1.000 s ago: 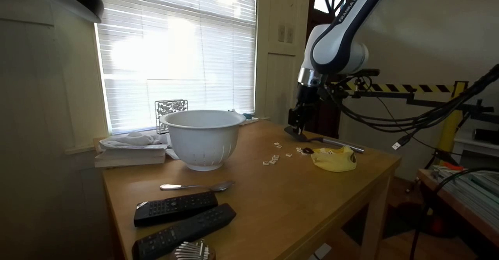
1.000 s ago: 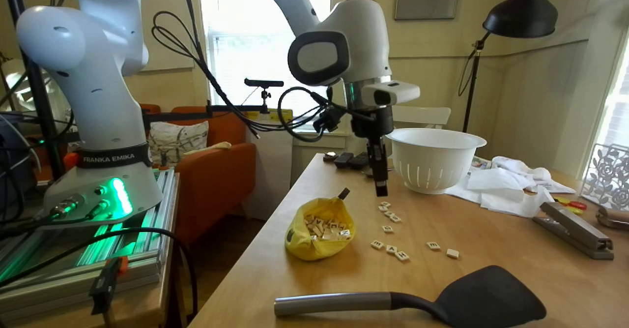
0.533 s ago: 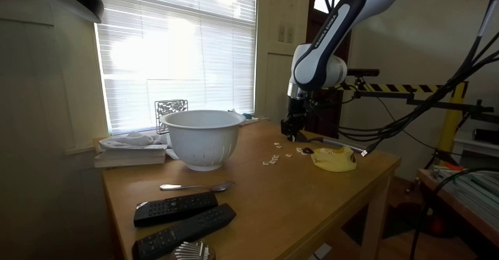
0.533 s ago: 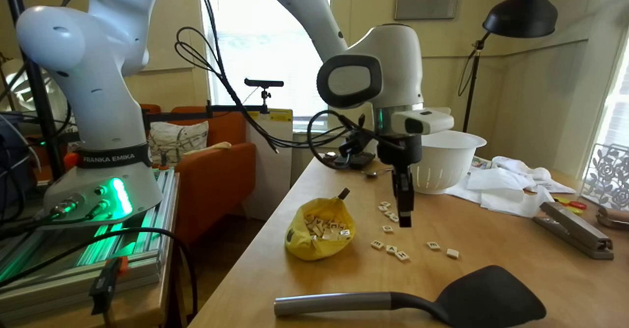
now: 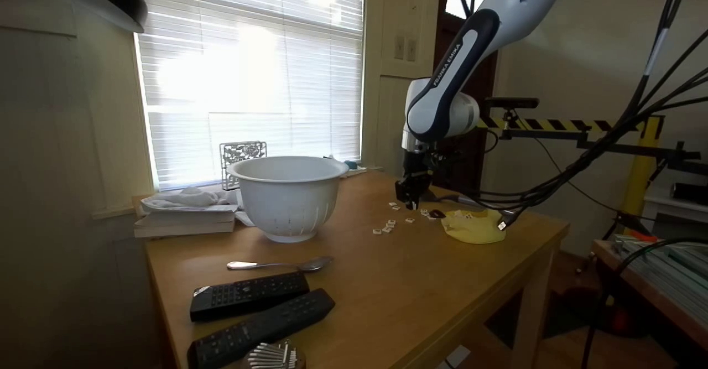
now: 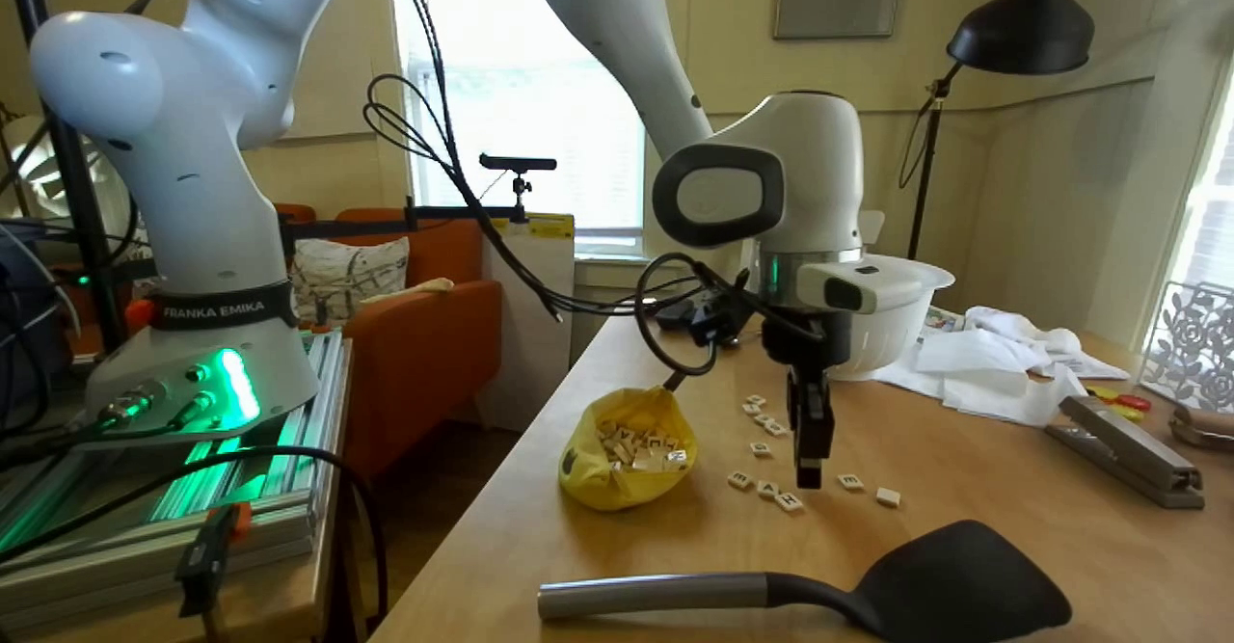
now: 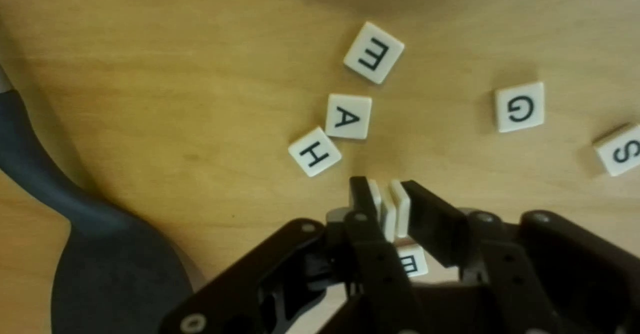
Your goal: Remove the objects from the bag then move the bag forward
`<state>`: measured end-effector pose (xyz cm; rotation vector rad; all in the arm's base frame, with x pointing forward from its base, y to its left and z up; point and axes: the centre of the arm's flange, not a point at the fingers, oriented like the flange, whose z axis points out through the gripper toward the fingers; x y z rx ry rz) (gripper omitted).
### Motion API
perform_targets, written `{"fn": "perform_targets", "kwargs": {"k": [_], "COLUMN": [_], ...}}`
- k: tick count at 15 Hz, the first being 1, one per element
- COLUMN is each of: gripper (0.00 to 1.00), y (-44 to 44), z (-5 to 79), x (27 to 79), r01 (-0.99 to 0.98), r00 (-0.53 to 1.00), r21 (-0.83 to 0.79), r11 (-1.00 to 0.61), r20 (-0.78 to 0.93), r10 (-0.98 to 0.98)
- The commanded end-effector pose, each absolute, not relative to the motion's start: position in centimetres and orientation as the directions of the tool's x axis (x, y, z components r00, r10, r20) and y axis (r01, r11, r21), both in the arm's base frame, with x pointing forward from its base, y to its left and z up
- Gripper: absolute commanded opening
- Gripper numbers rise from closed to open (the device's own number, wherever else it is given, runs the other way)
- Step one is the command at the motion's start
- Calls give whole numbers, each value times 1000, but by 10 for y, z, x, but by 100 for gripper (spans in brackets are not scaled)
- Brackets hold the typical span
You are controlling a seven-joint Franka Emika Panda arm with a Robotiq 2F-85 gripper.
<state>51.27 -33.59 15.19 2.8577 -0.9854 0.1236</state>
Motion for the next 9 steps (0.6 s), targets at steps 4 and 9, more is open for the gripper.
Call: {"fn": "perform_targets", "kwargs": {"k": [4,9], "gripper": [48,82], "y": [-345,-344], "z": [140,152], "x": [525,524], "r01": [-624,-623], "r00": [781,781], "r21": [90,78], "r11": [-776,-778], "r20": [89,96], "r10": [-618,-617]}}
